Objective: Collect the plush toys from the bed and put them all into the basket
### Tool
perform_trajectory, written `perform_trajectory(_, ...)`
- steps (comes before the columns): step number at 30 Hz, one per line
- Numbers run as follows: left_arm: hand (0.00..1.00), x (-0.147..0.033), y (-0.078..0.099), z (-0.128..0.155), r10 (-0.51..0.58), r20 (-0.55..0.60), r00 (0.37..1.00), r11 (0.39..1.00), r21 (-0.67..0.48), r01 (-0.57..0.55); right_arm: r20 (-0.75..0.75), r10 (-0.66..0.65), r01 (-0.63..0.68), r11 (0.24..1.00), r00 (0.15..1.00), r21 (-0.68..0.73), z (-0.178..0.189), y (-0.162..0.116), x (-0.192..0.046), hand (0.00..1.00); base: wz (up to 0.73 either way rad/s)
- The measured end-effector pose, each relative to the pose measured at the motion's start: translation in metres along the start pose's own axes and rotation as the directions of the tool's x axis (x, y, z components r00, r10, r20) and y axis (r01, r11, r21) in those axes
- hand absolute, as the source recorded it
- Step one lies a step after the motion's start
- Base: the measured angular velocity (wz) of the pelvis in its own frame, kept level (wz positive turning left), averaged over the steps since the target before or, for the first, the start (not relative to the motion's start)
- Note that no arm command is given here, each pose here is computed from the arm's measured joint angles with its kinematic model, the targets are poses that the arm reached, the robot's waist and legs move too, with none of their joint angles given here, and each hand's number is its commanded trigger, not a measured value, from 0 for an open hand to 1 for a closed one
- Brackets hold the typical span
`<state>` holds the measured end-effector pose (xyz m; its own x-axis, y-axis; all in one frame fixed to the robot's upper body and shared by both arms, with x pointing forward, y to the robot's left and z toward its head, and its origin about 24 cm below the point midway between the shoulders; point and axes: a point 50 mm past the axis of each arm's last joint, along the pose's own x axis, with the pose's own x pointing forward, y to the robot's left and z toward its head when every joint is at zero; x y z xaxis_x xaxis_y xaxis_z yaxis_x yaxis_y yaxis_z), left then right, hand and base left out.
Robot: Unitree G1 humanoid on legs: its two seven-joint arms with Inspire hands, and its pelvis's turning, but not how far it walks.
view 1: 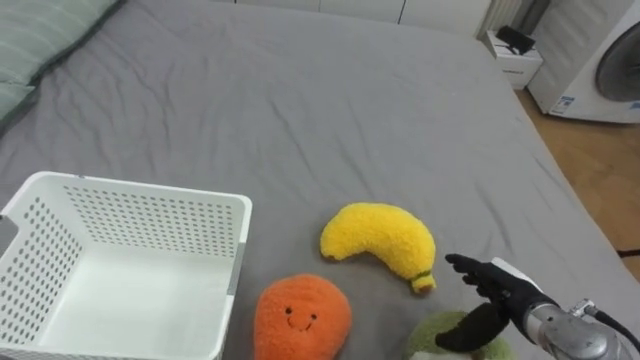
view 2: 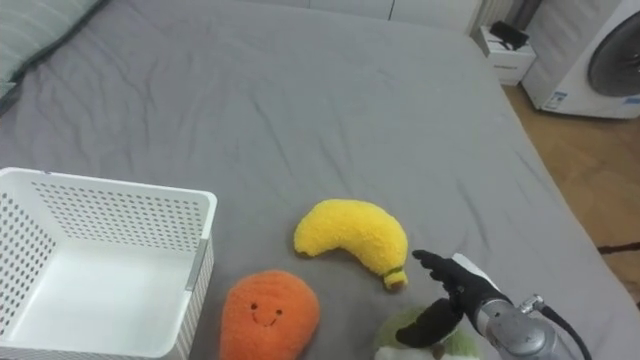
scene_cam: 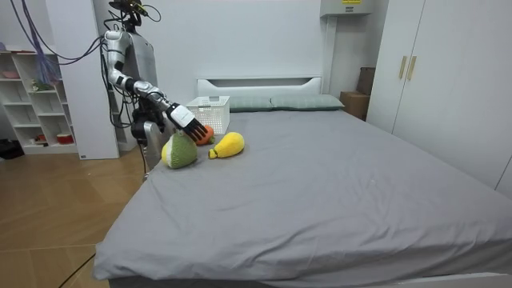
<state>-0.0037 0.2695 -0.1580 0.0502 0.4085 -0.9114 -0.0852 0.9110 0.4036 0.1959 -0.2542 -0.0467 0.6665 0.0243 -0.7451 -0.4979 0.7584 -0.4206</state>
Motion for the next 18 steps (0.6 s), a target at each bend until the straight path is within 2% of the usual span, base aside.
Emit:
perform_trajectory(15,0.0,0.001,-0.001,0.019,0.007,0.046,0.999,1.0,-0.022,-0.006,-0.139,0.097,-0.104,0.993,0.985,-0.049,-0.02,0.022,0.008,0.0,0.0)
perform_trajectory(17,0.0,0.001,-0.001,0.019,0.006,0.047,0.999,1.0,-0.022,-0.005,-0.142,0.097,-0.105,0.993,0.985,-0.05,-0.02,0.022,0.008,0.12,0.0)
perform_trajectory(18,0.0,0.001,-0.001,0.019,0.006,0.046,0.999,1.0,-0.022,-0.005,-0.143,0.097,-0.105,0.993,0.985,-0.05,-0.02,0.022,0.008,0.55,0.0)
